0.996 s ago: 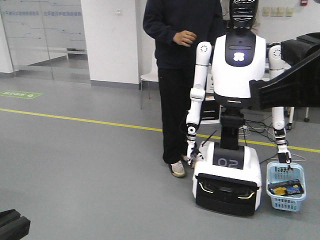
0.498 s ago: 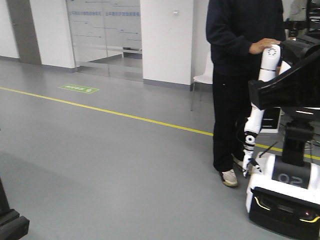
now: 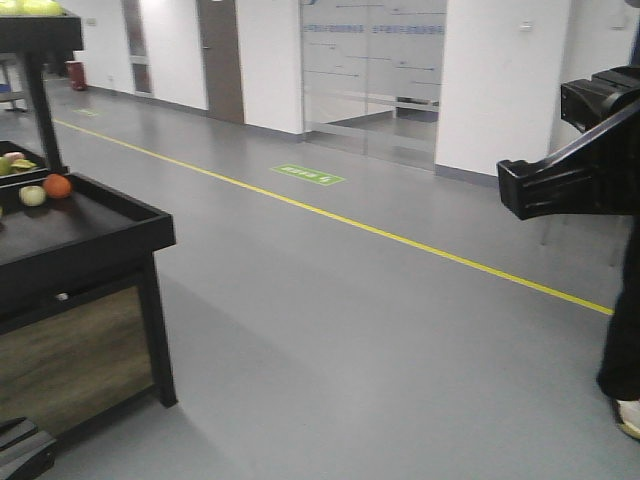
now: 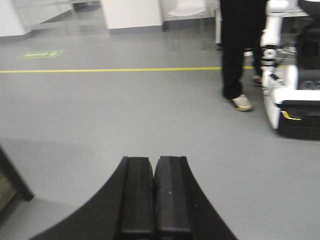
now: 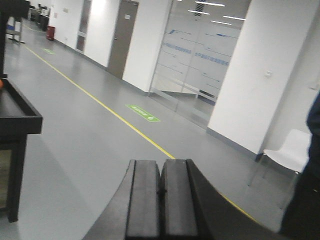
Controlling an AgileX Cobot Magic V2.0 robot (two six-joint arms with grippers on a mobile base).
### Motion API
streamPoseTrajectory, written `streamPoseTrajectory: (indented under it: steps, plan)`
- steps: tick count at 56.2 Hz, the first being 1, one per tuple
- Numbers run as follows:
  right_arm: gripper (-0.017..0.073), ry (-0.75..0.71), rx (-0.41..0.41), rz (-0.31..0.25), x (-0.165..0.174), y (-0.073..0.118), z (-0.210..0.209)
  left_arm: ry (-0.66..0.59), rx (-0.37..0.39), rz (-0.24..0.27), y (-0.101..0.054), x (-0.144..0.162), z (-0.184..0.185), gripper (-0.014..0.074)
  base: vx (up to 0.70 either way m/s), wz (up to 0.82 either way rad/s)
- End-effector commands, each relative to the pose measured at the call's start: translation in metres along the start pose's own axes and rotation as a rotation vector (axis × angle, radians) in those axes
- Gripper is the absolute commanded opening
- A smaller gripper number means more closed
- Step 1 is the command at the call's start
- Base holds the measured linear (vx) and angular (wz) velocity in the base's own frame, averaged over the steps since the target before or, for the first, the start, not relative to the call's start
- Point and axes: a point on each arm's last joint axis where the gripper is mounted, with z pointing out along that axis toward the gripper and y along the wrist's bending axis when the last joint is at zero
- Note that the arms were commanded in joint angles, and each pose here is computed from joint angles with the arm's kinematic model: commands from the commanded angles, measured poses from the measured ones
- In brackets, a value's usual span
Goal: Pick snacks and fruit into basket
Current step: 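Drive the base to the black fruit display stand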
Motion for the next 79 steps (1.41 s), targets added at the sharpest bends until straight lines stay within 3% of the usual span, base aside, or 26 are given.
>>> streamPoseTrajectory:
  steps: [1,43,79]
  plan:
    - [-0.0007,-0.087,0.028,-0.015,-0.0145,-0.0119,-0.0043,-0.108,0.012,-0.01,-0.0004,-0.0165,-0.0031,-0.0006,0.19,0.67]
    - [-0.0007,-0.087,0.028,-0.015,-0.0145,-0.0119,-0.0043,-0.108,0.012,-0.01,-0.0004,-0.0165,-0.0031,-0.0006,0.22,0.58]
    - [-0.0007,-0.087,0.029,-0.016,-0.0145,-0.0119,-0.0043,-0.108,0.012,-0.01,-0.0004,-0.0165,-0.0031,-0.0006,0.26,0.28]
